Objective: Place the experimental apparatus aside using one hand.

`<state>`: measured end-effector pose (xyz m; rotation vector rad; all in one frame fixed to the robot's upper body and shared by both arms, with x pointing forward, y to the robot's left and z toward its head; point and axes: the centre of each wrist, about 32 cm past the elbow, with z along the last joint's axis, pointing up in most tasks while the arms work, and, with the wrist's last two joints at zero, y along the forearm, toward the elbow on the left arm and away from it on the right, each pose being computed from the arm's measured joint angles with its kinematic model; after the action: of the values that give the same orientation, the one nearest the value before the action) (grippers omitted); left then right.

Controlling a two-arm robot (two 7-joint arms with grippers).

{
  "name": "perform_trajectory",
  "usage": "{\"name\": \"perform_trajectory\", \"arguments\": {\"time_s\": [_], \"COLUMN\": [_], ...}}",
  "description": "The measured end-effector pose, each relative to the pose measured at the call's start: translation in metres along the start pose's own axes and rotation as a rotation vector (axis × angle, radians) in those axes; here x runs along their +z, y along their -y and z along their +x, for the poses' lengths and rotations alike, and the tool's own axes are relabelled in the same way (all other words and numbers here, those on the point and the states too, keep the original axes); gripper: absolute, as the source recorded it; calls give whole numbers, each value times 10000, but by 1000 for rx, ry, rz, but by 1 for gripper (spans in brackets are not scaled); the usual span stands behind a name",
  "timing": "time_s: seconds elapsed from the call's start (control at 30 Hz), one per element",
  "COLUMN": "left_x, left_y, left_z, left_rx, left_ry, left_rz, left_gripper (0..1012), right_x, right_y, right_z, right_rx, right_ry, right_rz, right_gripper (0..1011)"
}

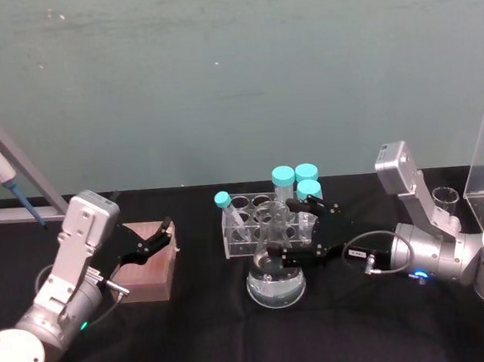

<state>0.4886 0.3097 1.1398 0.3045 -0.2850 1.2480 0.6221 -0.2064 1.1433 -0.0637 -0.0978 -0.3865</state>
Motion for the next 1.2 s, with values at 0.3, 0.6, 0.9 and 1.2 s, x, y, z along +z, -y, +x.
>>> {"name": "perform_trajectory", "arguments": {"time_s": [0.3,0.6,0.9,1.2], "left_x": [0,0,0,0], "left_y": [0,0,0,0], "left_z": [0,0,0,0], "left_rx": [0,0,0,0], "left_ry": [0,0,0,0], "left_rz": [0,0,0,0], "left_gripper": [1000,1000,1000,1000], "right_x": [12,18,3,6], "right_y": [-65,-114,-142,-177], "right_z": [9,14,9,36], "right_rx": [23,38,39,40], "right_ry": [6,5,-7,-11], "right_rz": [0,0,-4,-5], "right_gripper": [1000,1000,1000,1000]}}
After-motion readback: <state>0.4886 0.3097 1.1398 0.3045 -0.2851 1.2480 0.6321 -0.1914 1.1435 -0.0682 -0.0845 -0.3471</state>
